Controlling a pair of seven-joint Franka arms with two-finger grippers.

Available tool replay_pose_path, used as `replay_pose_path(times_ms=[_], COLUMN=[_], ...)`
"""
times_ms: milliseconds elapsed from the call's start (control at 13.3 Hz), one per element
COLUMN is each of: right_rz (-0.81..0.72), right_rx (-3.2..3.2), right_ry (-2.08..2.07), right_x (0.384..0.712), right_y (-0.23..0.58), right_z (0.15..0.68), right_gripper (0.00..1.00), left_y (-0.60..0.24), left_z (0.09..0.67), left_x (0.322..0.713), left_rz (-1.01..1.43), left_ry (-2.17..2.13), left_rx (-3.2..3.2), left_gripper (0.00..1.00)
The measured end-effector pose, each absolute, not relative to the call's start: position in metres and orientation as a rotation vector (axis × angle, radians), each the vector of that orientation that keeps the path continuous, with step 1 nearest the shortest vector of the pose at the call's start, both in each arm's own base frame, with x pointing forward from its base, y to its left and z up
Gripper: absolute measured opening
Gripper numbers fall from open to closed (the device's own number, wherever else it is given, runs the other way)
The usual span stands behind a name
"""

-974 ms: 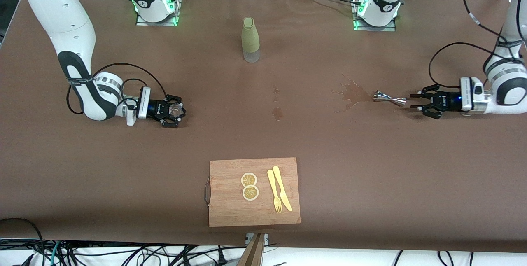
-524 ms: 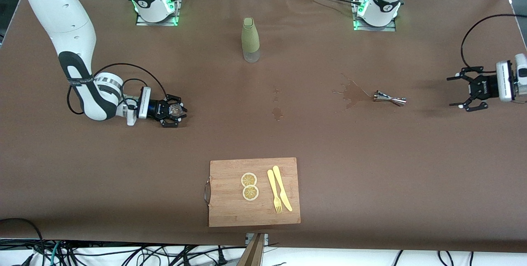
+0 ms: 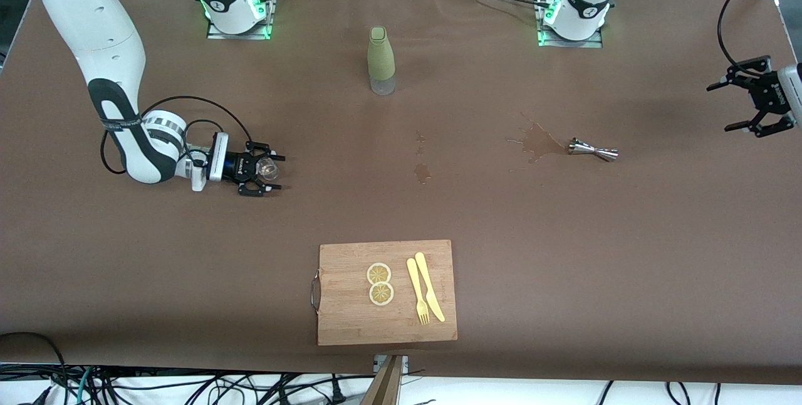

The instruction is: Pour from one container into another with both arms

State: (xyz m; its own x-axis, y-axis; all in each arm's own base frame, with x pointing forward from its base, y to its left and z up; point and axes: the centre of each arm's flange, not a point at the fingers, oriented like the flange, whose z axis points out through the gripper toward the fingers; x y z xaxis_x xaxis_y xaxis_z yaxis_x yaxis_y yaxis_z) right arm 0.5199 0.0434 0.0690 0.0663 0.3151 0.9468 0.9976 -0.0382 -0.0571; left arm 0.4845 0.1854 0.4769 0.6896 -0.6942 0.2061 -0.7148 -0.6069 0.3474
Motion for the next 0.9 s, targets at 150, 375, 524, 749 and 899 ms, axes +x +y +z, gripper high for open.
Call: replay_pose_path(times_ms=[150, 375, 524, 749, 899], right_rz=[-1.012, -1.011, -1.015, -1.03, -1.036], right_rx=[-1.498, -1.516, -1.526, -1.531, -1.531], right_ry=[-1.375, -1.361, -1.348, -1.328, -1.323], right_x=[0.518, 0.514, 0.51, 0.509, 0.507], right_y=[0.041, 0.032, 0.021, 0.001, -0.014], right_z=[0.068, 0.065, 0.064, 0.066, 0.069], right_gripper=[0.99, 1.0, 1.0, 1.0, 1.0], left_y=[0.143, 0.089, 0.061, 0.042, 0.045], left_z=[0.512, 0.543, 0.556, 0.57, 0.575], left_x=[0.487, 0.498, 0.506, 0.511, 0.512], left_rz=[-0.024, -0.11, -0.119, -0.094, -0.079], left_ry=[-0.875, -0.502, -0.279, -0.07, -0.04], left_rx=[2.691, 2.923, 3.016, 3.075, 3.078], left_gripper=[1.0, 1.0, 1.0, 1.0, 1.0])
